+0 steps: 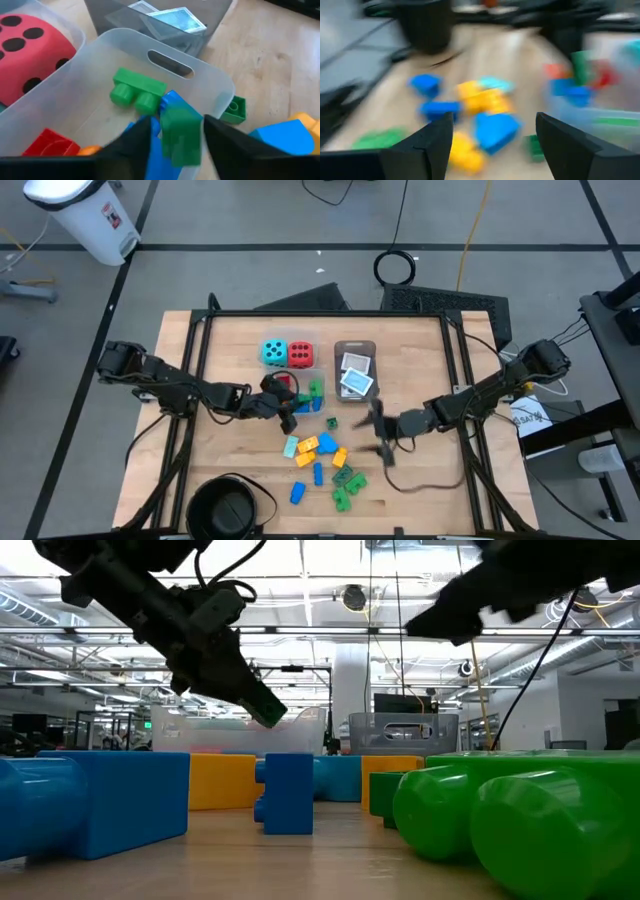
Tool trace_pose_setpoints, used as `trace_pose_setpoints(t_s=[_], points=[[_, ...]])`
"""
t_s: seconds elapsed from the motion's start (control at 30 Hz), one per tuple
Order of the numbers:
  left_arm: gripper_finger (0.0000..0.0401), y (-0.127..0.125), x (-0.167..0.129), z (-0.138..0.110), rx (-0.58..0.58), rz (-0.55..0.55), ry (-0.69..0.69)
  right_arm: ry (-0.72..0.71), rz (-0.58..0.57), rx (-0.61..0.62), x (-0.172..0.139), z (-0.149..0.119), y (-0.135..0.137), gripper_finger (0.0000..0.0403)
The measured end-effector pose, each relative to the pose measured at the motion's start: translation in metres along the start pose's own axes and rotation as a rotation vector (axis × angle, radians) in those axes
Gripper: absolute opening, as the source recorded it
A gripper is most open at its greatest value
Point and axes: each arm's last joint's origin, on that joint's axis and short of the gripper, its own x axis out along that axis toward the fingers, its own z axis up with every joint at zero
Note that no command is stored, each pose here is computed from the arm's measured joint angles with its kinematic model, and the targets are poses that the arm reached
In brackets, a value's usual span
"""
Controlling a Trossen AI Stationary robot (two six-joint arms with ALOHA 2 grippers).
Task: Pick & Place Toys
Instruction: Put the green game piece into the bottom transparent bin
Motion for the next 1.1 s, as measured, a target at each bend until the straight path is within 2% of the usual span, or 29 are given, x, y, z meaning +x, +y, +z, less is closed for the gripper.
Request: trace_pose_setpoints(t_s=[0.1, 0.2, 0.3, 0.4, 0.47, 0.63, 0.8, 1.1], points=[[0.025, 0.0, 0.0, 0.0, -0.004, 0.003, -0.006, 0.049, 0.132, -0.02, 0.007, -0.012, 0.021, 0.0265], [0.0314, -0.001, 0.0, 0.001, 0.005, -0.003, -0.016, 0.104, 0.178, -0.061, 0.017, -0.03, 0.037, 0.0271], [0.036, -0.001, 0.0, 0.003, -0.008, -0.01, -0.027, 0.145, 0.195, -0.067, 0.026, -0.046, 0.045, 0.0271], [0.0391, -0.002, 0.0, 0.003, -0.015, -0.015, -0.036, 0.164, 0.188, -0.031, 0.036, -0.057, 0.046, 0.0269], [0.0394, -0.002, 0.0, 0.004, -0.019, -0.02, -0.043, 0.175, 0.184, -0.011, 0.041, -0.064, 0.046, 0.0267], [0.0373, -0.004, 0.0, 0.007, -0.036, -0.038, -0.074, 0.238, 0.176, -0.018, 0.049, -0.081, 0.045, 0.0266], [0.0358, -0.006, -0.001, 0.011, -0.056, -0.06, -0.111, 0.258, 0.223, -0.047, 0.051, -0.087, 0.046, 0.0259], [0.0367, -0.008, -0.001, 0.015, -0.072, -0.077, -0.14, 0.233, 0.237, -0.102, 0.052, -0.086, 0.048, 0.0202]])
